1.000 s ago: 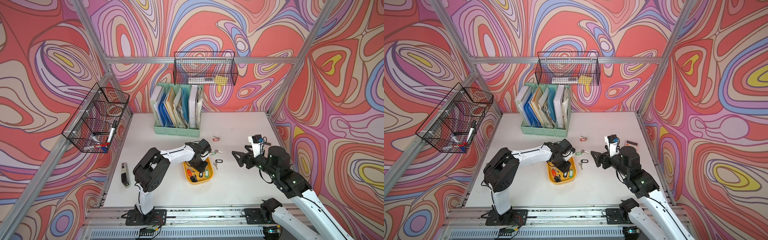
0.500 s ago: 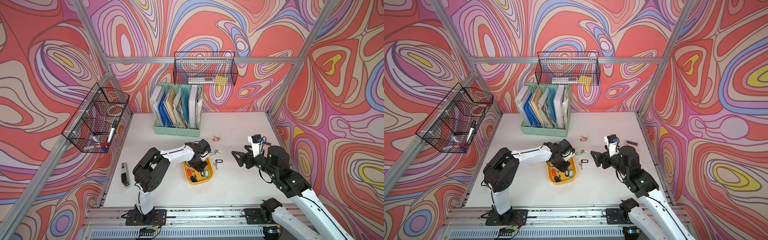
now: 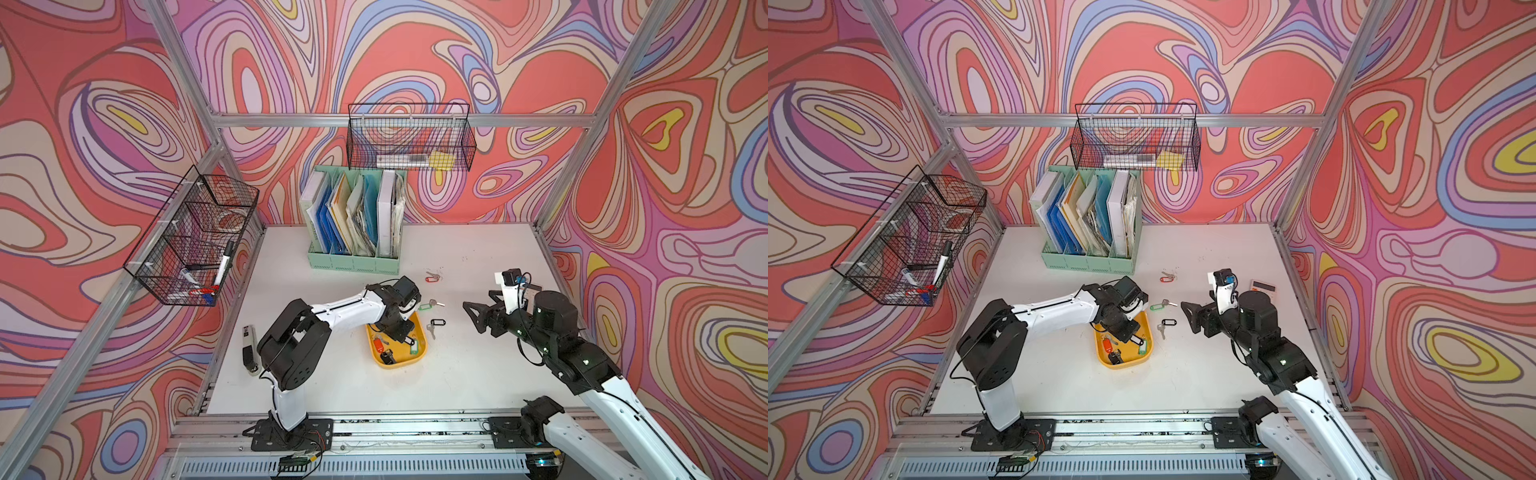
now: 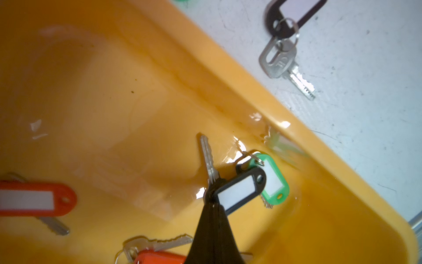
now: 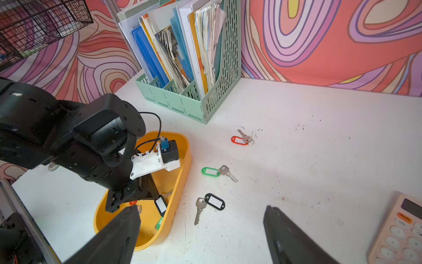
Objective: Take the keys out of the storage box
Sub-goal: Pick up the key from the storage box, then place the key at the center of the board.
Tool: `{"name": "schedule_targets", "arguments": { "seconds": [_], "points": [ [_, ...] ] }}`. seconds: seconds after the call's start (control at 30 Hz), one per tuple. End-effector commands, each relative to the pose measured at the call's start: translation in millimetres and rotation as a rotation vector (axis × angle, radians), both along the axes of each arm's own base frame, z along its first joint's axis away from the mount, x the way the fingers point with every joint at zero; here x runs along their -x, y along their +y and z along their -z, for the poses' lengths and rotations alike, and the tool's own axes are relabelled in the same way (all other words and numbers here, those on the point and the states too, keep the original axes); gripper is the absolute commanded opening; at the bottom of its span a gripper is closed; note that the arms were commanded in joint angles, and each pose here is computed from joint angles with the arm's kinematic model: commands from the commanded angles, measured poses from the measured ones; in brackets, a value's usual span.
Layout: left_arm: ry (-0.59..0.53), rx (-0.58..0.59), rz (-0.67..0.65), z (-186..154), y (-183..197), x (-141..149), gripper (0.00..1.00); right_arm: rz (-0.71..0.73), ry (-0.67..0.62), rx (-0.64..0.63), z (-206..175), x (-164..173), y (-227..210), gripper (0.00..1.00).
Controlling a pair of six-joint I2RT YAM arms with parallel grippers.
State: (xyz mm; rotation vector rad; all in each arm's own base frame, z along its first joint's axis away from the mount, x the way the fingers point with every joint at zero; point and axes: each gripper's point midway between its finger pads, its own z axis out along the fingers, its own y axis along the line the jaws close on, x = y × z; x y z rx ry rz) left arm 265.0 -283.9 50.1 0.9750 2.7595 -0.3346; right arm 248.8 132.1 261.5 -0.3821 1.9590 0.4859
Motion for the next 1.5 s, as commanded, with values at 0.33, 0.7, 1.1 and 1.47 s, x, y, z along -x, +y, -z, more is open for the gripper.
{"name": "schedule_targets", "arguments": {
  "seconds": [0.33, 0.7, 1.1, 1.47],
  "points": [
    [-0.181, 0.148, 0.030, -87, -8, 1, 0.00, 0.076, -0.078, -0.019, -33, -5, -12, 0.89],
    [-0.275, 0.254, 0.188, -141, -71, 31, 0.00, 0.127, -0.182, -0.113, -81, 2, -21, 0.89],
    [-0.159, 0.278, 0.275, -96, -119, 62, 0.00, 0.229, -0.314, -0.161, -110, 23, -49, 0.97],
    [-0.116, 0.166, 0.222, -38, -126, 61, 0.00, 0.345, -0.356, -0.163, -106, 24, -71, 0.98]
  ]
}}
